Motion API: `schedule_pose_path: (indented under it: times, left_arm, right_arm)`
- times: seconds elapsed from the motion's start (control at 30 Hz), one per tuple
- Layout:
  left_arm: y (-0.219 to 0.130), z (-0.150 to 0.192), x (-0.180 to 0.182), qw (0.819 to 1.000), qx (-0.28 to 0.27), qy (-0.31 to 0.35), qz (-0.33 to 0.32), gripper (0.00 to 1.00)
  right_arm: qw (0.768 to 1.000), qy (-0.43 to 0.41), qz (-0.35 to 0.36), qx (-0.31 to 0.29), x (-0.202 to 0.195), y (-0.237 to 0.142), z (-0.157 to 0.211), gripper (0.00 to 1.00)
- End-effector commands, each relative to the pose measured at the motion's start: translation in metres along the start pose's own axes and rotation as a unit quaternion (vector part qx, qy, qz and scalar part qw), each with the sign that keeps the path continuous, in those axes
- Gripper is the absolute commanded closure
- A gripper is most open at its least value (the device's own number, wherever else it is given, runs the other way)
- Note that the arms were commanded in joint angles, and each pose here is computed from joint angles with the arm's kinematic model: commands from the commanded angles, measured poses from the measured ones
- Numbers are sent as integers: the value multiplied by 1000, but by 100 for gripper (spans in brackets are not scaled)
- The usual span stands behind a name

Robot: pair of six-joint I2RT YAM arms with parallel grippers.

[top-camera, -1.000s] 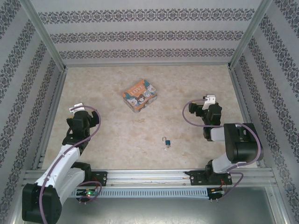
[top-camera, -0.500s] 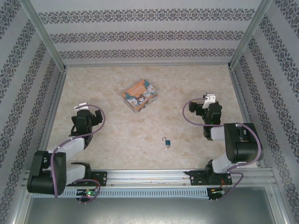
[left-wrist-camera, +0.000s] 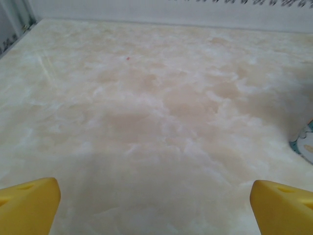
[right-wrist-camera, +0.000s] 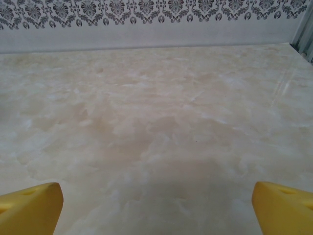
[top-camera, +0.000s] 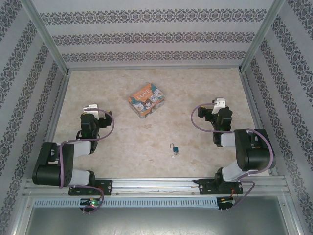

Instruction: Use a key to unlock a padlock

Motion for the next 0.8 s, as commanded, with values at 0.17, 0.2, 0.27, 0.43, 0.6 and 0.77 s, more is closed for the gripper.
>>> schedule_pose_path:
  times: [0.17,0.2,0.27,0.43,0.6,0.77]
  left_arm:
    - [14,-7,-4,998,-51,19,41,1]
    - [16,-4,-4,998,-47,18,41,1]
    - [22,-2,-4,998,-46,20,40,1]
    - [32,-1,-1,999,-12,15,27,1]
    - [32,-1,0,999,-13,16,26,1]
    - [31,-1,-1,999,-16,17,30,1]
  right_arm:
    - [1000,-5,0,-9,0,1,-7,2]
    - [1000,-4,1,-8,0,1,-7,2]
    - [1000,-4,0,-8,0,1,-7,2]
    - [1000,-5,0,-8,0,1,-7,2]
    - [1000,-5,0,-8,0,1,-6,2]
    - [1000,-5,0,-9,1,1,-7,2]
Point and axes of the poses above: each hand's point on the last joint's axis, 136 mm out from that joint toward the fingers, its own y axis out along the fingers, its own x axis along the line the jaws close on, z = x × y, the point moved 2 cm from there along -y, back along the fingers, and after that the axes turned 6 degrees about -y, right-handed, at the moved point
